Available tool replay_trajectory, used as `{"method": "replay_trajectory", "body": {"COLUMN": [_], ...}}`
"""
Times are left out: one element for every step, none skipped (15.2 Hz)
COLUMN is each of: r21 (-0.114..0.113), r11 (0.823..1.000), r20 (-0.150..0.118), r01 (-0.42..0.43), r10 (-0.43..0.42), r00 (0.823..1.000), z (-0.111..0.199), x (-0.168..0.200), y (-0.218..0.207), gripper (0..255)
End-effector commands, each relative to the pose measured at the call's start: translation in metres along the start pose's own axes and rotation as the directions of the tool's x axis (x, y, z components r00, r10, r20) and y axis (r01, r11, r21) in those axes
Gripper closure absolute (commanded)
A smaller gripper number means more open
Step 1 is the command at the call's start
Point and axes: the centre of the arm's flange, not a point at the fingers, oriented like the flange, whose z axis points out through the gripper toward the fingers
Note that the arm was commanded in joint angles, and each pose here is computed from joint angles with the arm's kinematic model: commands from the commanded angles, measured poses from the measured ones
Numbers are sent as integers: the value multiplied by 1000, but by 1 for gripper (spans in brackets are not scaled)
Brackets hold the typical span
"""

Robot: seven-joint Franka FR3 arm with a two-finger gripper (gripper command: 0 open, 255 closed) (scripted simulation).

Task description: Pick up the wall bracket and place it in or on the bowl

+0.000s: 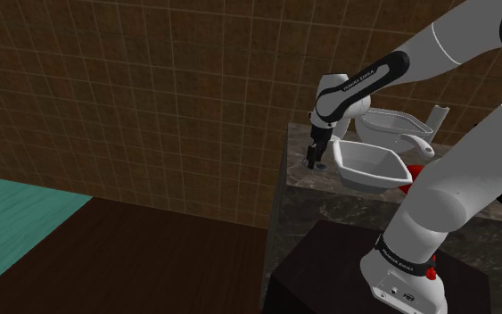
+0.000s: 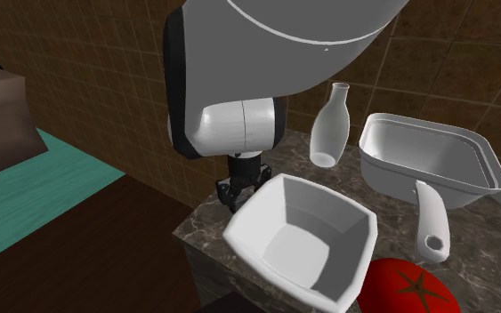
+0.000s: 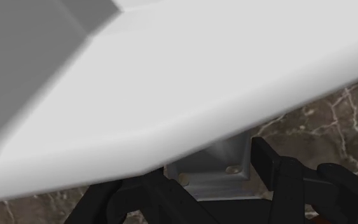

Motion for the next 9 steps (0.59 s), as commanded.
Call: {"method": "replay_trajectory", "body": {"r21": [0,0,0,0,0,0,0,0,0], "r11": [1000,1000,1000,1000,1000,1000,1000,1000,1000], "r20": [1,1,1,1,1,1,1,1,1], "r01": [0,0,0,0,0,0,0,0,0], "r10": [0,0,0,0,0,0,0,0,0], "r00": [1000,1000,1000,1000,1000,1000,1000,1000,1000], "z": [1,1,0,-5,-10,-15,-21,-26,-31], "x": [0,0,0,-1,-1,-1,-1,-2,-2], "y": [0,0,0,0,0,0,-1,-1,-1], "gripper": [255,255,255,255,255,255,255,255,255]}}
